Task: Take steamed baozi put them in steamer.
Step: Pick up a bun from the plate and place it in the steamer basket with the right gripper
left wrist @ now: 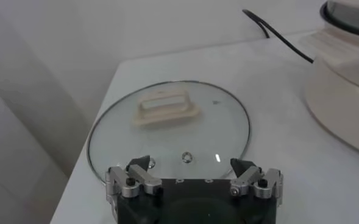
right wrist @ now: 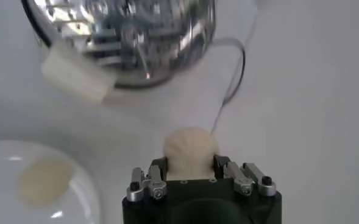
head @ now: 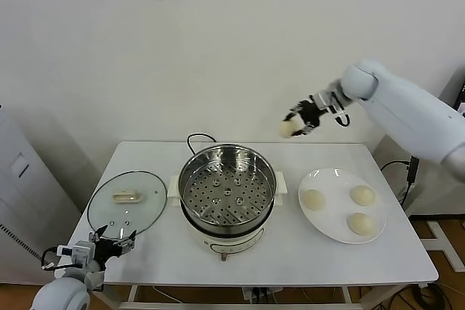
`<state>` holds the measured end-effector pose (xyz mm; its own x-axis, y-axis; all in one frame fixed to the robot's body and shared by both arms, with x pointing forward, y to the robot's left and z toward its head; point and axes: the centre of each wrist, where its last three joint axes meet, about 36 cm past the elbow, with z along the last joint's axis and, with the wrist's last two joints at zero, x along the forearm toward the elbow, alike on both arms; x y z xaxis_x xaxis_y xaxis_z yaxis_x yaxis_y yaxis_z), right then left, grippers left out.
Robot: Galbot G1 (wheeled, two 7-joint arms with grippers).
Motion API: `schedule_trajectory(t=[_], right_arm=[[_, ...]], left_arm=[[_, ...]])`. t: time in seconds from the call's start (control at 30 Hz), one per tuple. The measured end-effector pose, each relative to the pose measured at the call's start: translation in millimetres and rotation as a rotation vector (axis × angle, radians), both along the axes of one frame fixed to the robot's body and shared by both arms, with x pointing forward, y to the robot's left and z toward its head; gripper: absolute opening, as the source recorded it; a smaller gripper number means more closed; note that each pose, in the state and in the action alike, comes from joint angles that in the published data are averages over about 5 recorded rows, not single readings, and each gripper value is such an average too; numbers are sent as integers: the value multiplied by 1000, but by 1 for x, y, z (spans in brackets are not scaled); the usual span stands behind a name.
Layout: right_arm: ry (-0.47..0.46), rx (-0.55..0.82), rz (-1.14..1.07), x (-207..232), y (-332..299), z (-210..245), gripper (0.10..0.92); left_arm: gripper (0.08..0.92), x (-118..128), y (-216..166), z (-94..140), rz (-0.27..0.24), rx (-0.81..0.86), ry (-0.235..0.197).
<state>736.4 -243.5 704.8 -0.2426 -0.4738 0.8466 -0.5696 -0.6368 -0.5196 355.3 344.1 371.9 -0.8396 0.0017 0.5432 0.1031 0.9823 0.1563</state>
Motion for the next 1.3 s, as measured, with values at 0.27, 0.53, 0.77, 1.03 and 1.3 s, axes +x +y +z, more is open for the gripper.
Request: schedule_trajectory(t=[0.27,0.53,0.77,1.03,1.3], right_arm=[[-29,-100,327,2,90,5,488],[-65,-227,497,-6,138,-12,484],[-79,-308,571,-13,160,-41,485],[-76,-342,593,-19,173,-74,484],[-82,-356,595,-22,182,-96,487]], left_arm=[[823,0,-1,0,-2,1,-2],[823,0,0,-1,0,5,-1],[823,0,0,-1,1,6,-1],[823,0,0,-1,3,7,-2],[823,0,-2,-2,1,6,-2]])
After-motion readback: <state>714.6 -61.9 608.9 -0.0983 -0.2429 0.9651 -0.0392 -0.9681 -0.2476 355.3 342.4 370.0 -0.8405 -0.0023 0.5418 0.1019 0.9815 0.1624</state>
